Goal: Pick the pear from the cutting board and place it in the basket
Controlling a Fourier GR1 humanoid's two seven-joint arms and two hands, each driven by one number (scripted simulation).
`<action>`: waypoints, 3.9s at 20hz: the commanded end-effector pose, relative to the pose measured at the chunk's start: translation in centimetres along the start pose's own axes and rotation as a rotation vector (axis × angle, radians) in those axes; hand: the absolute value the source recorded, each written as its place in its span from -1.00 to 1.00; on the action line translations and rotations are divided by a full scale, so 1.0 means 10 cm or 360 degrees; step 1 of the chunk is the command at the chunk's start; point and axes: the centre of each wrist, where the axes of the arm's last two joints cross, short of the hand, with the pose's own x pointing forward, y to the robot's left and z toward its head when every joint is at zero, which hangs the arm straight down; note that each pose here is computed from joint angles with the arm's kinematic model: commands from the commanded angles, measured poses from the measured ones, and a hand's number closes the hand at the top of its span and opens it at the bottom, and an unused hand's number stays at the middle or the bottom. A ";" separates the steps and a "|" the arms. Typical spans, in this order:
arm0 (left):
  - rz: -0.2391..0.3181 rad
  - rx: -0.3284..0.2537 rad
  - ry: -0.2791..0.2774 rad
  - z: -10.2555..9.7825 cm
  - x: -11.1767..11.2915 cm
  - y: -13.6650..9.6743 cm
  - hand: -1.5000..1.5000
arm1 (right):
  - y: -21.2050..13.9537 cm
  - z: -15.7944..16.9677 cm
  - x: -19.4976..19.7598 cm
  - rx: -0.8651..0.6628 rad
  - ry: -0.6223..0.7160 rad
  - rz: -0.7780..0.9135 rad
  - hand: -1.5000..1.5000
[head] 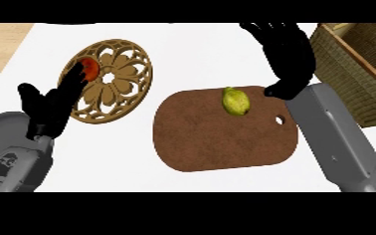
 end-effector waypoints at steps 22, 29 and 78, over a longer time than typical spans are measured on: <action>0.0015 -0.0067 -0.0050 -0.17 0.25 -0.10 0.00 | -0.88 -0.36 1.68 0.0547 0.1279 0.0828 -1.00; 0.0023 -0.0039 -0.0042 -0.14 0.14 -0.05 0.00 | -1.04 0.02 1.71 0.0511 0.1193 0.0635 -1.00; -0.0008 0.0015 0.0010 -0.08 0.09 0.01 0.00 | -0.69 0.64 -0.34 0.0525 0.1071 0.0362 -1.00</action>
